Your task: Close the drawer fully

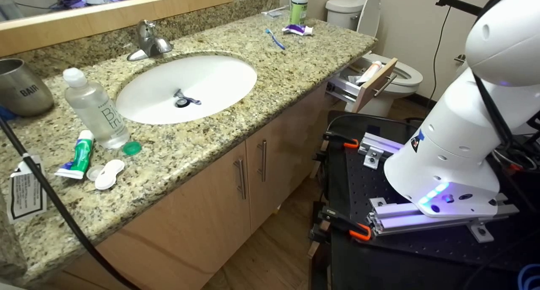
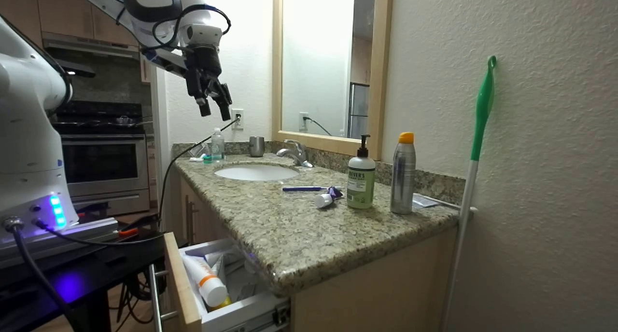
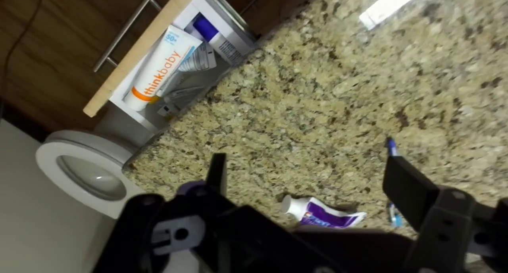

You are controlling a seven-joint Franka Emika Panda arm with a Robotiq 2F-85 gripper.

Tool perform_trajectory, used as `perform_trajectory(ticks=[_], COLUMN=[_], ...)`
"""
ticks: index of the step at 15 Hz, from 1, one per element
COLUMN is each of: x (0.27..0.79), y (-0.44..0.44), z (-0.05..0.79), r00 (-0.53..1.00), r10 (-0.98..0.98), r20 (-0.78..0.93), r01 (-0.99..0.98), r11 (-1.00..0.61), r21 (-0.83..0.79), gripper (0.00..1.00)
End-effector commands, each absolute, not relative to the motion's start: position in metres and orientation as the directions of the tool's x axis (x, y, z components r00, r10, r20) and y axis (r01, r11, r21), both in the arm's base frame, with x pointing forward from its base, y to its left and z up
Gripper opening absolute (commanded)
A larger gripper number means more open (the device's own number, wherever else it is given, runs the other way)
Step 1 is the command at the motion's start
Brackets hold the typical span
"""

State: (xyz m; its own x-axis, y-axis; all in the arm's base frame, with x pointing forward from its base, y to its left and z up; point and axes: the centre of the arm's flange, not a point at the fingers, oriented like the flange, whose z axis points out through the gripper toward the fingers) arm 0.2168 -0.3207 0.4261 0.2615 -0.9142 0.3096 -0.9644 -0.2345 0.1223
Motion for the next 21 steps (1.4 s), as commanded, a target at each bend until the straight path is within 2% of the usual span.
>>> perform_trajectory(ticks=[1,4,7,12,18,21], x=[0.202,0.155,0.116,0.078,0.074,0.084], y=[-0.382,-0.413,-0.434,-0.458,-0.484,-0.498], z=[0.391,0.371,0.351,0.305,0.268,0.246], r00=[0.162,0.195,0.272,0.351,0.331,0.286], r10=[-0.925,-0.935,-0.942,-0.936,-0.894,-0.903], r20=[0.344,0.297,0.197,-0.024,-0.302,-0.32], r01=[-0.967,-0.908,-0.829,-0.766,-0.657,-0.642], r11=[-0.079,-0.058,-0.125,-0.302,-0.449,-0.428], r21=[0.243,0.416,0.546,0.567,0.606,0.636], gripper=[1.0,1.0,1.0,1.0,1.0,1.0])
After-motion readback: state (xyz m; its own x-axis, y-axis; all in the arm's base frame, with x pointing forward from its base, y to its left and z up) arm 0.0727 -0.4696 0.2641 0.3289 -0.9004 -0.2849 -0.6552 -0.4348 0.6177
